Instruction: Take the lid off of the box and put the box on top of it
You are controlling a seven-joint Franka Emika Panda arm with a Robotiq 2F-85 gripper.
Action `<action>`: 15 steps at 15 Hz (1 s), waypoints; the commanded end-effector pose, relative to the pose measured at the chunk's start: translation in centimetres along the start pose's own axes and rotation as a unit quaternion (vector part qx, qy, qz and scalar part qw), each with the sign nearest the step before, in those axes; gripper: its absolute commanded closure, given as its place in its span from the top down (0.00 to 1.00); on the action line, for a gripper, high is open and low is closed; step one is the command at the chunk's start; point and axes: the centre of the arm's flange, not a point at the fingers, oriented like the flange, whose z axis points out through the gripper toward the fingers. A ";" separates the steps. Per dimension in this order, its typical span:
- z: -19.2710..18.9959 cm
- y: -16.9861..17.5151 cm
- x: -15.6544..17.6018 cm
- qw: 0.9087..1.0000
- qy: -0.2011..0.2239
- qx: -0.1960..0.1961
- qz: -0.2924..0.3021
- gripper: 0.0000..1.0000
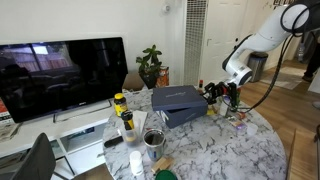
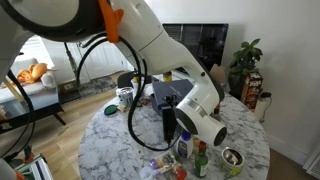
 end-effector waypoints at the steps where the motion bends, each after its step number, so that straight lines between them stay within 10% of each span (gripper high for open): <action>1: -0.8 0.8 0.5 0.999 0.007 0.035 -0.011 0.33; 4: -1.1 0.6 0.5 0.998 0.006 0.050 -0.024 0.13; 10: -2.2 -3.6 -0.3 0.993 -0.006 0.059 -0.100 0.09; 15: -4.5 -11.7 -3.3 0.991 -0.027 -0.010 -0.127 0.08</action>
